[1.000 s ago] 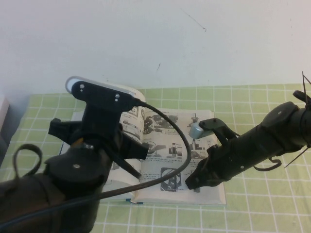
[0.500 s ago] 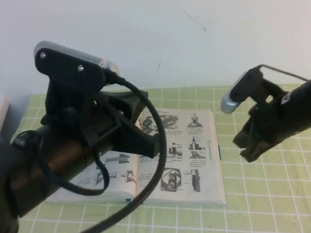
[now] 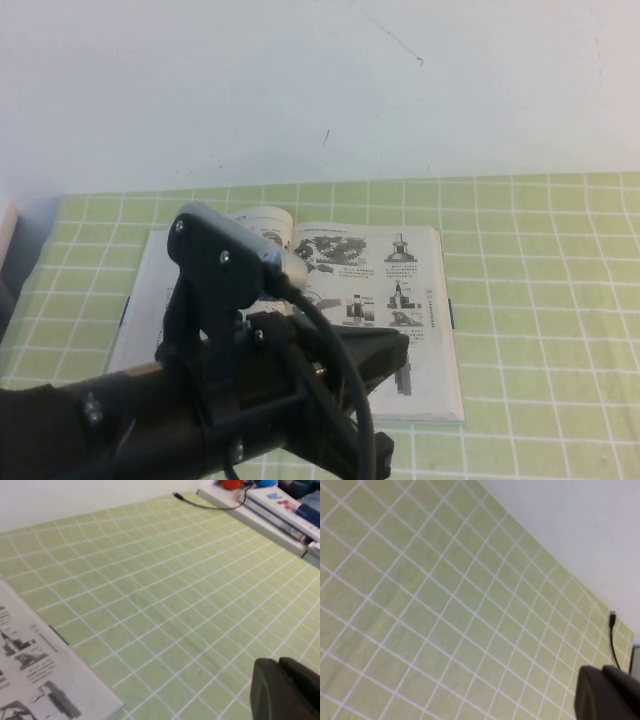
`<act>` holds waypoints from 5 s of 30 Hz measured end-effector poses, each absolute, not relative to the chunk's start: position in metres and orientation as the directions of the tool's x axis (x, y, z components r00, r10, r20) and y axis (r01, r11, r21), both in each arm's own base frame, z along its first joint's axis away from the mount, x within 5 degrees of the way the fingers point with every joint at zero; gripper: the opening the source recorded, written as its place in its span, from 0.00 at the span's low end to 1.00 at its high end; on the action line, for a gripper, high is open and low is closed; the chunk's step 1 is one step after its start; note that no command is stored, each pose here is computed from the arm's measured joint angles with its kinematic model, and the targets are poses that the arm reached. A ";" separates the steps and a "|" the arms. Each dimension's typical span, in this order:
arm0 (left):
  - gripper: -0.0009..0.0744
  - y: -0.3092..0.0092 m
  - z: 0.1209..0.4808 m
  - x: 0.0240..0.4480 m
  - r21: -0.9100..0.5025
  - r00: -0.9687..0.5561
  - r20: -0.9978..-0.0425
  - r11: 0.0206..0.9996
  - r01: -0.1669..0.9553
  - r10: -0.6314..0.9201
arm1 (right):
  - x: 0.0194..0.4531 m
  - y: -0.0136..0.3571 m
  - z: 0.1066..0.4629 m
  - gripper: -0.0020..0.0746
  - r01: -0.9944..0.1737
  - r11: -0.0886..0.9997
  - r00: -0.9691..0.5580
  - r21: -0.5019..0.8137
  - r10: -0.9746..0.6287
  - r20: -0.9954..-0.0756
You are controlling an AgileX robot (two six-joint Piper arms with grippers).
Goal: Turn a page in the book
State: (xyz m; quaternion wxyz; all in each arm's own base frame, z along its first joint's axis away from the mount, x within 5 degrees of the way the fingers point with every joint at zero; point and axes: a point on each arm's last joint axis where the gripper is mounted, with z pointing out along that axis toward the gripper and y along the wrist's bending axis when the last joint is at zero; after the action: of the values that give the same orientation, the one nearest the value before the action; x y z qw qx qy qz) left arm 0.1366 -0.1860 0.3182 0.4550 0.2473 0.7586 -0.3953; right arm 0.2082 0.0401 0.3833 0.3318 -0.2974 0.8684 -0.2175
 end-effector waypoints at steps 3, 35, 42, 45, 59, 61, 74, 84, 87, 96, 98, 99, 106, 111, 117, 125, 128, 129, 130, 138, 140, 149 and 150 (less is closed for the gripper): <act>0.01 -0.181 0.312 0.140 -0.348 -0.463 -0.885 0.597 0.723 0.044 | 0.179 0.027 0.403 0.03 -0.297 0.770 -0.589 -0.565 -0.613 -0.527; 0.01 -0.042 0.339 0.164 -0.081 -0.331 -0.943 0.929 0.360 0.046 | 0.051 0.017 0.265 0.03 -0.408 0.901 -0.406 -0.147 -0.323 -0.855; 0.01 -0.036 0.357 0.129 0.004 -0.225 -0.970 0.936 0.352 0.089 | 0.049 0.017 0.262 0.03 -0.413 0.900 -0.433 -0.138 -0.327 -0.840; 0.01 -0.036 0.359 0.119 0.019 -0.208 -0.973 0.932 0.362 0.100 | 0.049 0.017 0.260 0.03 -0.414 0.900 -0.441 -0.137 -0.330 -0.834; 0.01 -0.035 0.360 0.115 0.030 -0.199 -0.974 0.930 0.365 0.110 | 0.048 0.017 0.259 0.03 -0.415 0.900 -0.447 -0.136 -0.332 -0.831; 0.01 -0.035 0.360 0.115 0.030 -0.199 -0.974 0.930 0.365 0.110 | 0.048 0.017 0.259 0.03 -0.415 0.900 -0.447 -0.136 -0.332 -0.830; 0.01 -0.021 0.336 0.089 0.117 -0.054 -0.990 0.963 0.241 0.134 | 0.048 0.017 0.259 0.02 -0.415 0.900 -0.448 -0.135 -0.331 -0.831; 0.01 -0.021 0.204 0.051 0.157 -0.140 -0.969 0.946 0.282 0.203 | 0.048 0.017 0.259 0.02 -0.415 0.900 -0.448 -0.135 -0.331 -0.831; 0.01 -0.020 0.181 0.052 0.149 -0.173 -0.964 0.949 0.279 0.202 | 0.048 0.017 0.259 0.02 -0.415 0.900 -0.449 -0.135 -0.331 -0.830; 0.01 -0.016 0.182 0.053 0.165 -0.149 -0.968 0.959 0.229 0.202 | 0.048 0.017 0.258 0.02 -0.416 0.900 -0.452 -0.134 -0.332 -0.828; 0.01 -0.015 0.181 0.053 0.126 -0.168 -0.972 0.970 0.208 0.163 | 0.048 0.017 0.258 0.02 -0.416 0.899 -0.453 -0.134 -0.333 -0.827; 0.01 -0.013 0.180 0.053 0.094 -0.185 -0.974 0.977 0.190 0.130 | 0.048 0.017 0.258 0.02 -0.416 0.900 -0.454 -0.132 -0.332 -0.827; 0.01 -0.011 0.175 0.052 -0.121 -0.277 -0.957 0.986 0.111 -0.087 | 0.048 0.017 0.258 0.02 -0.417 0.899 -0.455 -0.132 -0.332 -0.826; 0.01 -0.010 0.175 0.052 -0.120 -0.283 -0.955 0.987 0.107 -0.086 | 0.048 0.017 0.258 0.02 -0.417 0.899 -0.455 -0.132 -0.332 -0.826; 0.01 -0.010 0.176 0.052 -0.091 -0.281 -0.958 0.990 0.104 -0.059 | 0.048 0.017 0.258 0.02 -0.417 0.899 -0.455 -0.132 -0.332 -0.826; 0.01 -0.009 0.175 0.052 -0.089 -0.284 -0.957 0.991 0.101 -0.057 | 0.048 0.017 0.258 0.02 -0.417 0.899 -0.455 -0.132 -0.332 -0.826; 0.01 -0.008 0.175 0.052 -0.098 -0.285 -0.956 0.991 0.088 -0.069 | 0.048 0.017 0.258 0.02 -0.417 0.899 -0.455 -0.132 -0.332 -0.826; 0.01 -0.008 0.175 0.052 -0.097 -0.286 -0.956 0.992 0.086 -0.069 | 0.048 0.017 0.258 0.02 -0.417 0.899 -0.455 -0.132 -0.332 -0.826; 0.01 -0.008 0.175 0.052 -0.102 -0.286 -0.955 0.991 0.085 -0.074 | 0.048 0.017 0.258 0.02 -0.417 0.900 -0.455 -0.130 -0.331 -0.827; 0.01 -0.009 0.175 0.052 -0.102 -0.291 -0.955 0.988 0.116 -0.064 | 0.048 0.017 0.258 0.02 -0.417 0.900 -0.455 -0.130 -0.331 -0.827; 0.01 -0.009 0.175 0.052 -0.106 -0.291 -0.954 0.988 0.114 -0.069 | 0.048 0.017 0.258 0.02 -0.418 0.900 -0.456 -0.128 -0.330 -0.827; 0.01 -0.009 0.175 0.052 -0.104 -0.291 -0.954 0.988 0.114 -0.067 | 0.048 0.017 0.258 0.02 -0.418 0.900 -0.456 -0.128 -0.330 -0.827; 0.01 -0.009 0.175 0.052 -0.104 -0.291 -0.954 0.988 0.114 -0.067 | 0.048 0.017 0.258 0.02 -0.418 0.900 -0.456 -0.128 -0.330 -0.827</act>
State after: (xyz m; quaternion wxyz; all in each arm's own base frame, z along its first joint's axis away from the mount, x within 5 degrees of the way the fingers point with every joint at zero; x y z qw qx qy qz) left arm 0.0519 -0.0090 0.1749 0.5952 0.0145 0.7999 -0.0759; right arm 0.0480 0.0169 0.2581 0.4734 -0.2192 0.8519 0.0465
